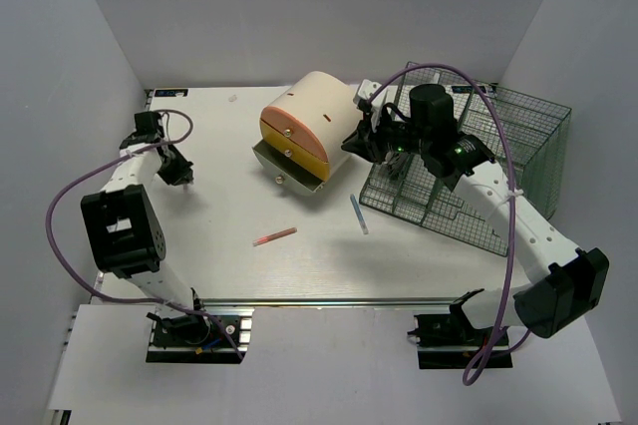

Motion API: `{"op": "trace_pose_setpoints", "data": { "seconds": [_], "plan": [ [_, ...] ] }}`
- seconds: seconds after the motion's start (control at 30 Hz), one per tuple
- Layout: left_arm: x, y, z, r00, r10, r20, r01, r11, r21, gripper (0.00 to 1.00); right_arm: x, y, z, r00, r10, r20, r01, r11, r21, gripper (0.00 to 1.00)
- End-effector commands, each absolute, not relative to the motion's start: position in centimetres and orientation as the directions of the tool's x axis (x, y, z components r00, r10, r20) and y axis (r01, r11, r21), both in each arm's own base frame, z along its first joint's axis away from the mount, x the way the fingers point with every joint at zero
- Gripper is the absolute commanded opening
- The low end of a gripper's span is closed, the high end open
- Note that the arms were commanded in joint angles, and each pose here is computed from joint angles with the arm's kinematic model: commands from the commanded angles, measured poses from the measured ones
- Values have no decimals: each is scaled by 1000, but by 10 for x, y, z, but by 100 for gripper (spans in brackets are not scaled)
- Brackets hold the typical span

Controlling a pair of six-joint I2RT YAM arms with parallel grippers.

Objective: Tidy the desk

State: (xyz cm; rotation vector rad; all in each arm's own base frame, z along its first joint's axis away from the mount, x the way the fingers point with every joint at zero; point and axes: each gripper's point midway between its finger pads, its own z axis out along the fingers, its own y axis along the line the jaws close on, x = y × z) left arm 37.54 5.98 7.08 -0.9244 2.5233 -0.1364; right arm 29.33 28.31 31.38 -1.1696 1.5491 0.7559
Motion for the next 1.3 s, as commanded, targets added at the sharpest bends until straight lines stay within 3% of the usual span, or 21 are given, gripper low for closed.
{"op": "trace_pose_setpoints", "data": {
  "seconds": [0.0, 0.37, 0.5, 0.7, 0.8, 1.27],
  "plan": [
    [395, 68, 126, -596, -640, -484, -571, 762, -305, 0, 289, 283, 334, 32, -262, -965, -939, 323, -118, 18],
    [380, 67, 115, -600, -646, -471, -579, 758, -302, 0, 288, 280, 334, 31, -262, -964, -937, 329, -120, 18],
    [393, 38, 140, -622, -618, -480, -464, 785, -410, 0, 288, 282, 333, 29, -261, -965, -938, 327, -117, 18],
    [398, -40, 192, -642, -664, -382, -303, 678, -670, 0, 290, 285, 335, 25, -253, -967, -940, 324, -109, 18],
    [392, -73, 214, -652, -702, -286, -279, 573, -771, 0, 294, 286, 338, 10, -238, -971, -936, 339, -92, 17],
    [371, -150, 231, -674, -734, -86, -345, 416, -841, 0, 294, 279, 346, -6, -202, -979, -911, 406, -78, 17]
  ]
}}
